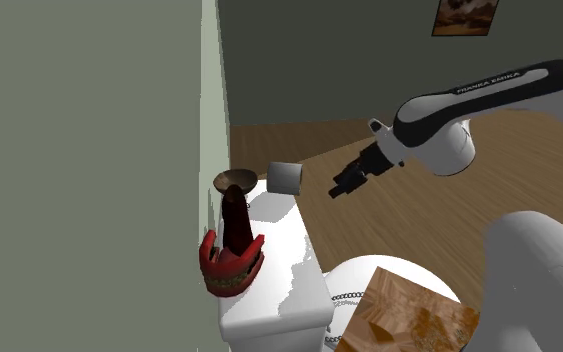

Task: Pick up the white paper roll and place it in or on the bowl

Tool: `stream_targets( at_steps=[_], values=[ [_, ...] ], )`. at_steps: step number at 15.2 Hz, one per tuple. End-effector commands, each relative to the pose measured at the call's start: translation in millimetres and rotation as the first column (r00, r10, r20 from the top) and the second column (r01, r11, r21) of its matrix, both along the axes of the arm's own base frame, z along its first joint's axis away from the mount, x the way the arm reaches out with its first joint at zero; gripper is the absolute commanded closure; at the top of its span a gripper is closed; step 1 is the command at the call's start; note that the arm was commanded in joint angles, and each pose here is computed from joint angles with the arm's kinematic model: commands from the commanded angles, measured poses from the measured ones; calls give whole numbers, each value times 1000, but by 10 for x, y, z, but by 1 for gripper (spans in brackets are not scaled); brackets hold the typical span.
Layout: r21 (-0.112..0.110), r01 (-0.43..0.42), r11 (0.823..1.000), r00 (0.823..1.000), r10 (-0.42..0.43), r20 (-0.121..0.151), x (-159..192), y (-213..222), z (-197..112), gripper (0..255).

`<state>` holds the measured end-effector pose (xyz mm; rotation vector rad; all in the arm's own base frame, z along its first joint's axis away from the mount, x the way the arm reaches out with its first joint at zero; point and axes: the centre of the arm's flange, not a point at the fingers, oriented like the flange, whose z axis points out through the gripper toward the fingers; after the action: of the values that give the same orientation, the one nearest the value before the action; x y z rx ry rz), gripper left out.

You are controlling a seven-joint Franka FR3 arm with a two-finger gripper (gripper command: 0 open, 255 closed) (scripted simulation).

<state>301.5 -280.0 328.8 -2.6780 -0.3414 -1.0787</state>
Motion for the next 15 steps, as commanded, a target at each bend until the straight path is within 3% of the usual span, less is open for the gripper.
stream_targets(
  at_steps=[1,6,11,12,15],
  values=[
    [8,-20,1000,998,19,65,129,-206,-183,0],
    [28,-71,997,971,63,232,492,-688,-568,0],
    [40,-125,991,914,99,393,938,-1140,-898,0],
    [41,-132,990,905,103,412,999,-1195,-935,0],
    [41,-132,990,905,103,412,1130,-1127,-992,0]
  ],
)
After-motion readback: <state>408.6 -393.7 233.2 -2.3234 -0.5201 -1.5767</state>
